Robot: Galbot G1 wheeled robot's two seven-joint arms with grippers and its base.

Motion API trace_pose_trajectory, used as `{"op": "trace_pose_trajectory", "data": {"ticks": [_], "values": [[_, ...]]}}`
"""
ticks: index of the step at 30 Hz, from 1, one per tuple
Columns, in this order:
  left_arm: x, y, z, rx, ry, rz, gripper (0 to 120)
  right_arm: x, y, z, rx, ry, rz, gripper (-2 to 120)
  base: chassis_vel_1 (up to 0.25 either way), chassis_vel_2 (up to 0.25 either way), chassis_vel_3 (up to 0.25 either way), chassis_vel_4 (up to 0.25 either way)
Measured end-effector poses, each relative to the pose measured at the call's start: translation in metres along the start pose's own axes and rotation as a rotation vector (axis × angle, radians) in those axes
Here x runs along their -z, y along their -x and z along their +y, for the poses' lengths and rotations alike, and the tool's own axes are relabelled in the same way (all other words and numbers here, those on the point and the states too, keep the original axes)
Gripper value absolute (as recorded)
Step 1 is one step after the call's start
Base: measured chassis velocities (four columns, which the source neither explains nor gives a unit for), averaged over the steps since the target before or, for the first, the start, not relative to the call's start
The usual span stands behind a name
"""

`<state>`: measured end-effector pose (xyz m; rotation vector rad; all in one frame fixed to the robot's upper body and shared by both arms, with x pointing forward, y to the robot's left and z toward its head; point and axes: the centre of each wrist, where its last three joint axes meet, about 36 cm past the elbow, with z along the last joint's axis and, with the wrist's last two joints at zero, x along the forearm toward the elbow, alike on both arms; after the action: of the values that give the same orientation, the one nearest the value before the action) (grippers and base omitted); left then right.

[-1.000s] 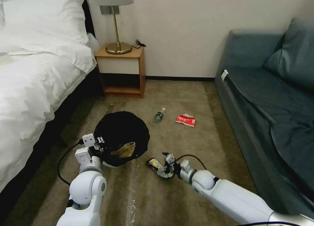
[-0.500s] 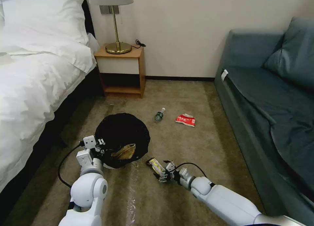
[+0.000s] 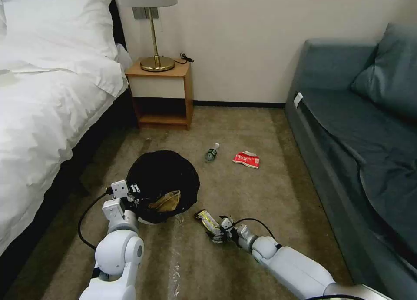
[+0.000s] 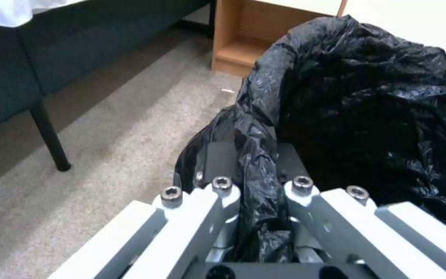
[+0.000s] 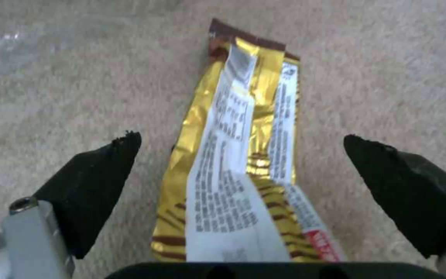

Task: Pick up the trash bin, then pick up the garbage on the floor and place it into the trash bin.

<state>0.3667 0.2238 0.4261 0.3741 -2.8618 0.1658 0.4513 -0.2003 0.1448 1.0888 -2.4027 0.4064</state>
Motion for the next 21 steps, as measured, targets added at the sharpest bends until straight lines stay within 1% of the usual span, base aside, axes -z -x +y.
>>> {"op": "trace_pose_trajectory", "data": {"ticks": [5,6,7,8,9,10,11,13,14,15,16,17,18,19,21], "values": [[0.0,-0.001,0.0,0.001,0.001,-0.001,4,-0.006,0.005,0.005,0.013,0.001,0.007,100,0.0,0.0,0.0,0.0],[0.001,-0.001,0.001,0.002,0.001,-0.002,4,-0.01,0.006,0.005,0.019,-0.002,0.009,98,0.0,0.0,0.0,0.0],[0.001,-0.002,0.001,0.004,0.001,-0.003,4,-0.013,0.006,0.004,0.021,-0.004,0.009,92,0.0,0.0,0.0,0.0],[0.001,-0.002,0.001,0.004,0.001,-0.003,4,-0.013,0.006,0.004,0.021,-0.004,0.009,92,0.0,0.0,0.0,0.0],[0.001,-0.002,0.002,0.005,0.001,-0.004,4,-0.014,0.005,0.002,0.02,-0.004,0.008,86,0.0,0.0,0.0,0.0],[0.002,-0.002,0.002,0.006,0.001,-0.005,4,-0.015,0.005,0.002,0.02,-0.004,0.007,83,0.0,0.0,0.0,0.0],[0.002,-0.002,0.002,0.006,0.001,-0.005,4,-0.015,0.005,0.002,0.02,-0.004,0.007,83,0.0,0.0,0.0,0.0],[0.002,-0.003,0.002,0.005,0.0,-0.006,4,-0.016,0.004,0.0,0.012,-0.001,0.004,70,0.0,0.0,0.0,0.0],[0.002,-0.003,0.002,0.005,0.0,-0.006,4,-0.016,0.004,0.0,0.012,-0.001,0.004,70,0.0,0.0,0.0,0.0],[0.002,-0.002,0.002,0.005,0.0,-0.006,4,-0.017,0.003,-0.002,0.008,0.0,0.002,63,0.0,0.0,0.0,0.0],[0.002,-0.002,0.002,0.005,0.0,-0.006,4,-0.017,0.003,-0.002,0.008,0.0,0.002,63,0.0,0.0,0.0,0.0],[0.002,-0.002,0.002,0.005,0.0,-0.006,4,-0.017,0.003,-0.002,0.005,0.001,-0.001,58,0.0,0.0,0.0,0.0],[0.002,-0.002,0.002,0.005,0.0,-0.006,4,-0.017,0.003,-0.002,0.005,0.001,-0.001,58,0.0,0.0,0.0,0.0],[0.003,-0.002,0.002,0.005,-0.001,-0.008,4,-0.017,0.003,-0.003,0.001,0.003,-0.004,50,0.0,0.0,0.0,0.0],[0.004,-0.002,0.002,0.004,-0.001,-0.009,4,-0.017,0.003,-0.003,-0.003,0.005,-0.007,40,0.0,0.0,0.0,0.0]]}}
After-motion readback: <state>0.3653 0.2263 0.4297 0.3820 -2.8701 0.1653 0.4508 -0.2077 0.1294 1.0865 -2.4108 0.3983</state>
